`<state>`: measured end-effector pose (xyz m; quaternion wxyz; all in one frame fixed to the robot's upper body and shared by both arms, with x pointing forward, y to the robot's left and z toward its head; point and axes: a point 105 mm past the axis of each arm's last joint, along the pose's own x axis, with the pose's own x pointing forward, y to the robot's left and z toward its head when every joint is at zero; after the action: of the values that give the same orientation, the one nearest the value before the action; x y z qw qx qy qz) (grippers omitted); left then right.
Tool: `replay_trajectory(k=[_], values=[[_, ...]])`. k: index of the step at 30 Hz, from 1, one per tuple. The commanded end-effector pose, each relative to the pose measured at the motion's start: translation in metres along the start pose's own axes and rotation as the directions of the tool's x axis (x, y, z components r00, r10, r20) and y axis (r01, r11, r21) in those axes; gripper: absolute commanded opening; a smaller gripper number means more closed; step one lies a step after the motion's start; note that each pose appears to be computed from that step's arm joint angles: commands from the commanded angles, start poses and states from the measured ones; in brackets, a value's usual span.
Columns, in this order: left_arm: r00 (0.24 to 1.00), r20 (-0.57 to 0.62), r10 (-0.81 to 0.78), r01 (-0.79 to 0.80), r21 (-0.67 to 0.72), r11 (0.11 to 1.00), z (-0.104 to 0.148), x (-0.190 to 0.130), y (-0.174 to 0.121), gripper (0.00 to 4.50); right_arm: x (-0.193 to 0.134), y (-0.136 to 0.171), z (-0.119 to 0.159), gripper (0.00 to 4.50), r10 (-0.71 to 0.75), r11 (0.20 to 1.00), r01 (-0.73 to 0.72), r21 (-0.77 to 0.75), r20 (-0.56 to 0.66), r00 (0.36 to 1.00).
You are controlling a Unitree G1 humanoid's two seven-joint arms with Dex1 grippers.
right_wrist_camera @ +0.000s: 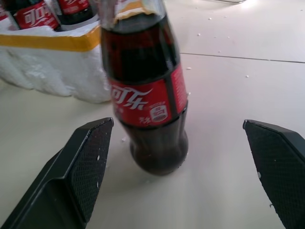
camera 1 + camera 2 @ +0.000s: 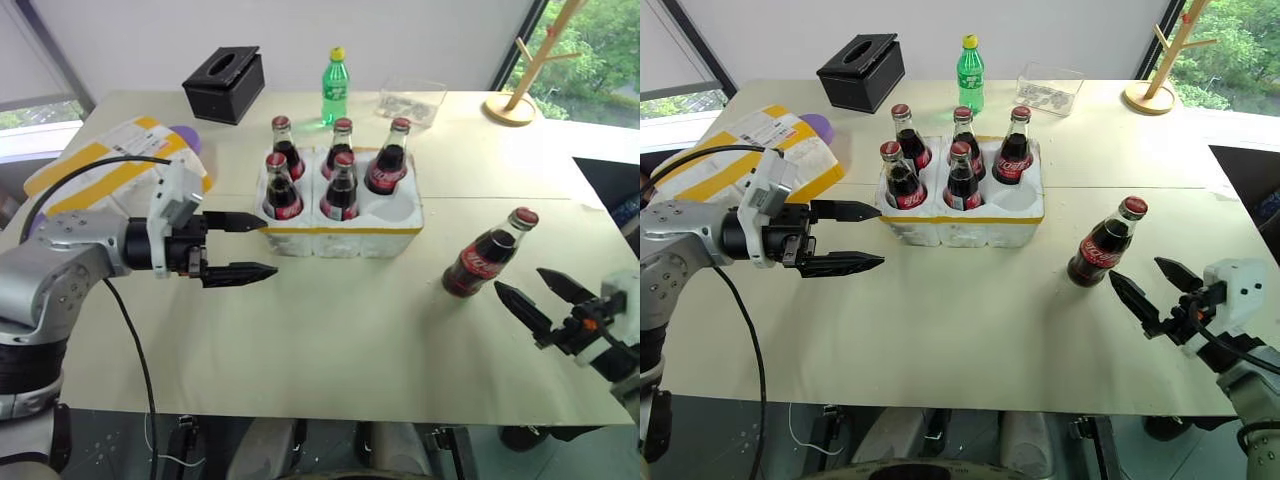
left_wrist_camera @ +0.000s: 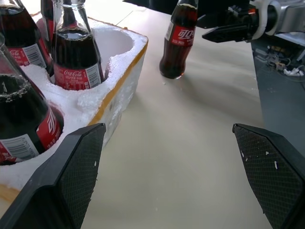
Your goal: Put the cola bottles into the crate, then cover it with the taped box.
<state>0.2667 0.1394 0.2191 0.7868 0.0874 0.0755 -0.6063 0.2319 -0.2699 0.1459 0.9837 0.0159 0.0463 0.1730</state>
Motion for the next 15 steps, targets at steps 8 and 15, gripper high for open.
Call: replay_trajectory(k=[8,15], values=[[1.0,0.009,-0.027,0.027,0.04,0.999,0.009,0.006,-0.007,4.46,0.027,0.004,0.006,4.5,0.067,0.998,-0.067,-0.009,0.046,0.997],[0.999,0.006,-0.038,0.038,0.049,0.998,0.01,0.007,-0.01,4.49,0.046,0.002,-0.001,4.24,0.086,0.996,-0.087,0.019,0.043,0.995]])
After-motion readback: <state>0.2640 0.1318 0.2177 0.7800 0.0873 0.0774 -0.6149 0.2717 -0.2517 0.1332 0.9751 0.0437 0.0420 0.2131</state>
